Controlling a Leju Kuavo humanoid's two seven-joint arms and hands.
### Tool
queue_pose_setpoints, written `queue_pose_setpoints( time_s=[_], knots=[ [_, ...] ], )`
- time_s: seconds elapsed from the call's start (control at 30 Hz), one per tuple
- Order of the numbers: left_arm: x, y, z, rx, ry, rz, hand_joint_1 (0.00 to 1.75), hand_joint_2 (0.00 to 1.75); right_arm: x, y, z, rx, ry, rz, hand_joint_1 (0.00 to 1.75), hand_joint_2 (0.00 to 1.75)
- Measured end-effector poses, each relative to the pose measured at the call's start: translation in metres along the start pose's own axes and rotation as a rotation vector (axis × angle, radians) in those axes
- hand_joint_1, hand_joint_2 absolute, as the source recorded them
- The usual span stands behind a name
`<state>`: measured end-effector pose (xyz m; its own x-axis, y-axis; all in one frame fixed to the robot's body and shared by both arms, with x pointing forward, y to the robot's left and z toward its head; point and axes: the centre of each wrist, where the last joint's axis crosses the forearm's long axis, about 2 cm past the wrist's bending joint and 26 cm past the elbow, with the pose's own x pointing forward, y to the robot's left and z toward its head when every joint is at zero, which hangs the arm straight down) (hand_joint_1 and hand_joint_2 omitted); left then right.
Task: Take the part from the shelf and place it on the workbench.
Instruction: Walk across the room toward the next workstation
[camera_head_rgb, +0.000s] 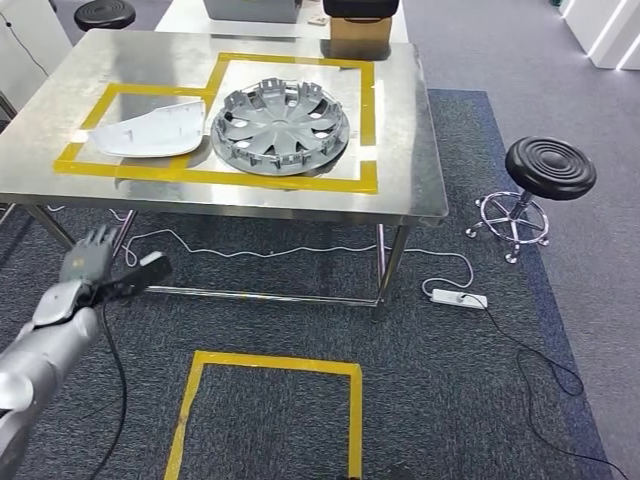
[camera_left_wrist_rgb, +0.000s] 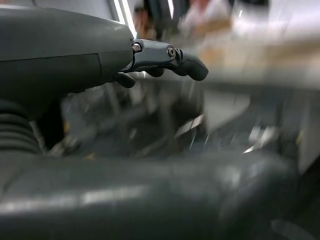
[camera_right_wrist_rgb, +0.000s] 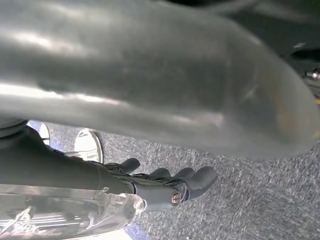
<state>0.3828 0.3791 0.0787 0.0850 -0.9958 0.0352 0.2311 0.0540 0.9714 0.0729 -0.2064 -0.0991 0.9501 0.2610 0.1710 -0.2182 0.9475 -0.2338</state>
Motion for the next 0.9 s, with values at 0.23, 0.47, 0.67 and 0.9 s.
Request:
queue_pose_setpoints(
  time_s=[0.23,0.47,0.67,0.9],
  knots=[
    [-0.007,-0.131,0.093,-0.326,0.163,0.159,0.0,1.75,-0.001,0.0,0.0,-0.001,-0.002,0.018,0.0,0.0],
    [-0.01,-0.16,0.122,-0.458,0.263,0.252,0.0,0.0,-0.001,-0.001,0.0,-0.003,-0.006,0.019,0.0,0.0],
    [0.004,-0.214,0.19,-0.709,0.433,0.447,0.0,0.0,-0.001,-0.001,-0.001,0.001,-0.018,0.018,0.0,0.0],
    [0.04,-0.251,0.25,-0.928,0.563,0.645,0.0,0.0,-0.003,-0.002,-0.001,0.008,-0.029,0.024,0.0,0.0]
  ],
)
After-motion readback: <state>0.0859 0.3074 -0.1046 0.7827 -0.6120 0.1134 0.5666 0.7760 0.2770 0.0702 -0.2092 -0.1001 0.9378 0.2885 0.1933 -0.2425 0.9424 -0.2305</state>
